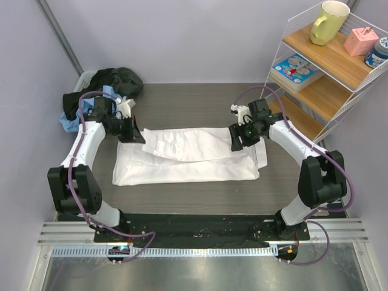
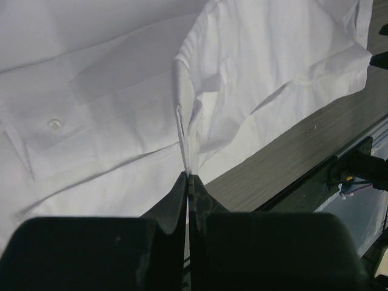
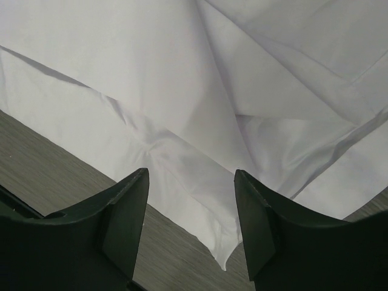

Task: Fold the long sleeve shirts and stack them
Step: Fold the shirt

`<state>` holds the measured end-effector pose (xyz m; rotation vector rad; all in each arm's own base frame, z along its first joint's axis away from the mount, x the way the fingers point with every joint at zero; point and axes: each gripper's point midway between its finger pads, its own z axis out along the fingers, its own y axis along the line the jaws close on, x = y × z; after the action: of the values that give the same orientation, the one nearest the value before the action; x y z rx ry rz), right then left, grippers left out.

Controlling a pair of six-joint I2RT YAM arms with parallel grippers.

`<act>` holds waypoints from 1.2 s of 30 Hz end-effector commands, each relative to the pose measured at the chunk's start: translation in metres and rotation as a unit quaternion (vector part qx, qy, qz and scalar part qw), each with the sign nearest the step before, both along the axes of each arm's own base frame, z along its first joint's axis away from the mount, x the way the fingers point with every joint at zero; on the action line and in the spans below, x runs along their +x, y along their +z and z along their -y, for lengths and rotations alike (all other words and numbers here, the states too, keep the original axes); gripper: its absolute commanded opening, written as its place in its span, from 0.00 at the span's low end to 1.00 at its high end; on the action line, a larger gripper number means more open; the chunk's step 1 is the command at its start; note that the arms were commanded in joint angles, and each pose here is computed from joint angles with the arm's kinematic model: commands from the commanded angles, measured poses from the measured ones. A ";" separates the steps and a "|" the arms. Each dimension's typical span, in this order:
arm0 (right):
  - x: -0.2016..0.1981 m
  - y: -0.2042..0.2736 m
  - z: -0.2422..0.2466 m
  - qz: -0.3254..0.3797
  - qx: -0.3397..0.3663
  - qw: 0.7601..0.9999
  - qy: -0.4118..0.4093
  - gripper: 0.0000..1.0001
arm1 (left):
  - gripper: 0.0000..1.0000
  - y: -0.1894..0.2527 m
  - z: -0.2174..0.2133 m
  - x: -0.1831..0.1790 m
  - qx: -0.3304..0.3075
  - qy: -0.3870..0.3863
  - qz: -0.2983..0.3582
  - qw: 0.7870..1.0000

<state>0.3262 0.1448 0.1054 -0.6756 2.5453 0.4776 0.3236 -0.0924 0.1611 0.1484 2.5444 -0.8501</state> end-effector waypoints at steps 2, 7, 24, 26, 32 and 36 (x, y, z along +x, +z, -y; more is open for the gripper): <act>-0.004 0.005 0.000 0.010 0.002 1.000 0.004 0.58 | 0.00 -0.019 -0.024 -0.004 0.046 0.020 -0.009 0.999; -0.010 0.002 0.001 0.001 0.004 1.000 0.000 0.49 | 0.00 -0.053 -0.043 -0.002 0.088 0.014 -0.037 0.995; -0.026 -0.036 0.015 -0.021 -0.097 0.995 -0.001 0.24 | 0.54 -0.030 -0.063 0.013 0.149 -0.023 0.080 0.985; -0.015 -0.049 0.023 -0.020 -0.132 0.991 -0.007 0.24 | 0.59 -0.019 -0.063 0.015 0.151 -0.030 0.099 0.983; 0.018 -0.074 0.027 -0.005 -0.171 0.985 -0.001 0.23 | 0.87 0.004 -0.063 0.018 0.168 -0.043 0.177 0.969; 0.027 -0.089 0.028 -0.011 -0.187 0.982 0.008 0.23 | 1.00 0.015 -0.062 0.019 0.169 -0.021 0.233 0.958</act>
<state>0.3223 0.1180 0.0179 -0.7931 2.7581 0.0857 0.3320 -0.0280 0.1523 0.4197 2.3906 -0.3759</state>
